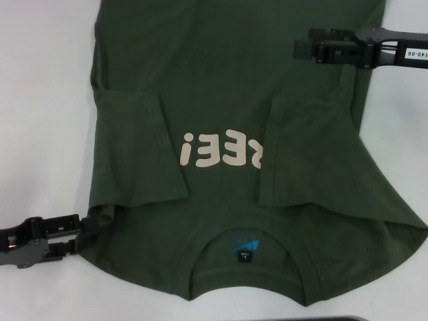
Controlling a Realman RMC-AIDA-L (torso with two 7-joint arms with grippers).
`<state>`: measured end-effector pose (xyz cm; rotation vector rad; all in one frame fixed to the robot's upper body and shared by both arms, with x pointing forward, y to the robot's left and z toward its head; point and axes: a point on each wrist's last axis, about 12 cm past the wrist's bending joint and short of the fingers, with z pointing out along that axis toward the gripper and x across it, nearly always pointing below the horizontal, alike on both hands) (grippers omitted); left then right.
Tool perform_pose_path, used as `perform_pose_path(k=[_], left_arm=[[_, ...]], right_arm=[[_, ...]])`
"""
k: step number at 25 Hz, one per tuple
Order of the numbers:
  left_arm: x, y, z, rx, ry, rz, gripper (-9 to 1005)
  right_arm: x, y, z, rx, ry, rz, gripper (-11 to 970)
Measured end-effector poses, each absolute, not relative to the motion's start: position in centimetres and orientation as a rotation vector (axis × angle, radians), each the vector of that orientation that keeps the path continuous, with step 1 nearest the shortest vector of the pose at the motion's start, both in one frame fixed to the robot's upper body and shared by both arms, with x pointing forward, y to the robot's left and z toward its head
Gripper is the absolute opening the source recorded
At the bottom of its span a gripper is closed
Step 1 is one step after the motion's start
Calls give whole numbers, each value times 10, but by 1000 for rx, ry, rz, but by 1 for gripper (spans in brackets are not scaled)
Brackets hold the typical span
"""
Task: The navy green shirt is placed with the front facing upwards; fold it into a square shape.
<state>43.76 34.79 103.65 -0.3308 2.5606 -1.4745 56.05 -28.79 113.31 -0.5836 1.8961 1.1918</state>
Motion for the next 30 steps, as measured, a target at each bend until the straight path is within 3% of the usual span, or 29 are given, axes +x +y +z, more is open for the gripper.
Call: perform_pose_path(k=[20,30], left_arm=[[446,336,1029,-351,2585,-1479,782],[449,328,1027,-254,2641,-1453,523]], right_arm=[[560,-288,1132,-580,1898,1195,924],[560,-289,1132,-567,1895,1197,924]])
